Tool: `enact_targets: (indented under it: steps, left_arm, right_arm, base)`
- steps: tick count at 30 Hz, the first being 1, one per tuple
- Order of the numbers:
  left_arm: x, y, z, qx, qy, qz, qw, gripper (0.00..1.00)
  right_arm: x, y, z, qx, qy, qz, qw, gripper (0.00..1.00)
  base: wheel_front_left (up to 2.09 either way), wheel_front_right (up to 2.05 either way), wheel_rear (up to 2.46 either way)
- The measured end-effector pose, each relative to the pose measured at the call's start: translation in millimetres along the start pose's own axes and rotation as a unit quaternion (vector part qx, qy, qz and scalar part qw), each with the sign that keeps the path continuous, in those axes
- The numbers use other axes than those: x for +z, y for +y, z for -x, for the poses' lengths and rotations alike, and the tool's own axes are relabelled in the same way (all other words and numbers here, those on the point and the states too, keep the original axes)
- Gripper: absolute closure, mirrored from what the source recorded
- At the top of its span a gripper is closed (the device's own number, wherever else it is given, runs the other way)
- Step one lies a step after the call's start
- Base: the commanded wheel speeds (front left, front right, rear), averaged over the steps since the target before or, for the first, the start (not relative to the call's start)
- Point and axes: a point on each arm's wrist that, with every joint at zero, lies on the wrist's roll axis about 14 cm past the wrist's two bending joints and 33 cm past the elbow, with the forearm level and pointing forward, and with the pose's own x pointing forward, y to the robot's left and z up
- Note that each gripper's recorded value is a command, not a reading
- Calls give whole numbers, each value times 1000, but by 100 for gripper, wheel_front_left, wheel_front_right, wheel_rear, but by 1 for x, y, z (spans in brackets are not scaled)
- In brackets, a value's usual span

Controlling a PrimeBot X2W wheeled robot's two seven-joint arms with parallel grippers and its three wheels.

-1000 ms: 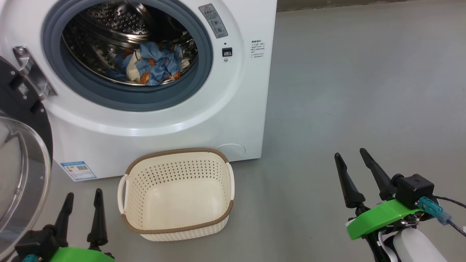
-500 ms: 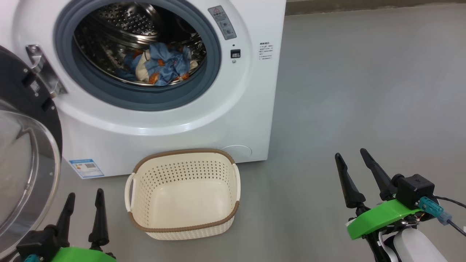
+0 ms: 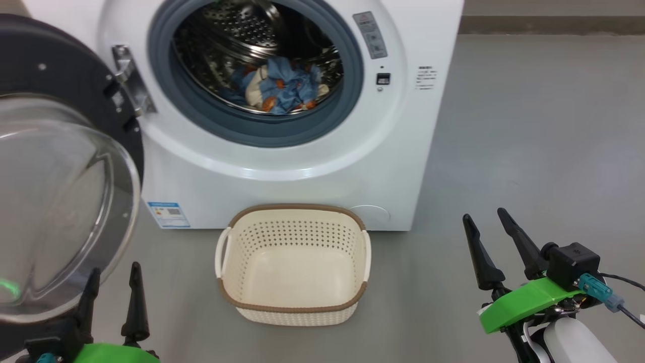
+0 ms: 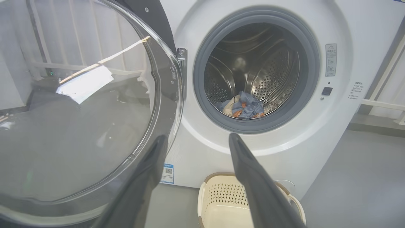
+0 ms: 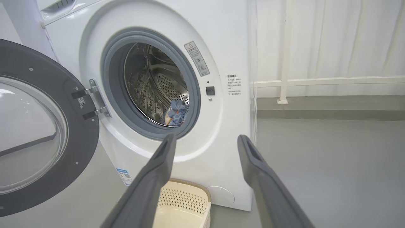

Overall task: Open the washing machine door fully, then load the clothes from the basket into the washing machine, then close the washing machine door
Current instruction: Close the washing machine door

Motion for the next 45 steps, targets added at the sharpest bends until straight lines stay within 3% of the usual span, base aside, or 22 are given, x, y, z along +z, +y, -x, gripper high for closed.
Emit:
enact_targets:
  steps: [27,45]
  left_arm:
    - [20,81,72,136,-29,-16,990,0]
    - [23,101,96,173,-36,-14,984,0]
  right_arm:
    - [-23,99,-40,141,32,-15,989,0]
    - [-30,133,-43,186,43,-23,981,0]
  base:
    - [0,0,0]
    - [0,0,0]
